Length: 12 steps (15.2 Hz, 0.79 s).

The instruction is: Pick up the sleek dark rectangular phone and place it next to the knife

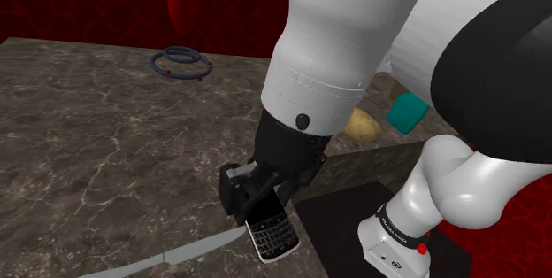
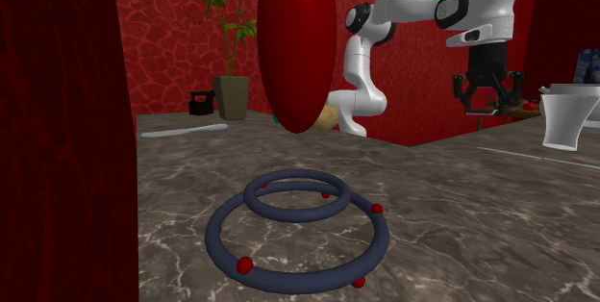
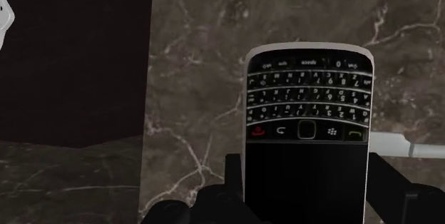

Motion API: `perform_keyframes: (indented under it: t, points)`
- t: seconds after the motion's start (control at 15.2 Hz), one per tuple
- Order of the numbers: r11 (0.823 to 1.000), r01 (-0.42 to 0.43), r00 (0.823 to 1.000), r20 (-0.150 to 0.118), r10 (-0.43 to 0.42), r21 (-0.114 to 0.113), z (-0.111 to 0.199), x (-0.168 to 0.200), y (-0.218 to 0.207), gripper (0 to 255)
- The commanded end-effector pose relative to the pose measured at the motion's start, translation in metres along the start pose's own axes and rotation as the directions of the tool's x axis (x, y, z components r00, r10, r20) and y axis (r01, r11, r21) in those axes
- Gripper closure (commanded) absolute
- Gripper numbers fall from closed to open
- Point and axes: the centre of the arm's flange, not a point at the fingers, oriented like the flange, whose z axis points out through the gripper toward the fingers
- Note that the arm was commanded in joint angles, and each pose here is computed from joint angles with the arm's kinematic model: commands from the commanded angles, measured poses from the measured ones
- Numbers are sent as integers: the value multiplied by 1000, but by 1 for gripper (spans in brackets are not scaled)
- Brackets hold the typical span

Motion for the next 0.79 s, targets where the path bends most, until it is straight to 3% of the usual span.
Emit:
perform_keyframes:
  t: [0.0, 0.46, 0.73]
  points:
    - [1000, -2, 1000, 0, 2, 0, 3, -23, -13, 255]
    - [1000, -2, 1000, 0, 2, 0, 7, -99, -56, 255]
    - [1000, -2, 1000, 0, 2, 0, 28, -98, -55, 255]
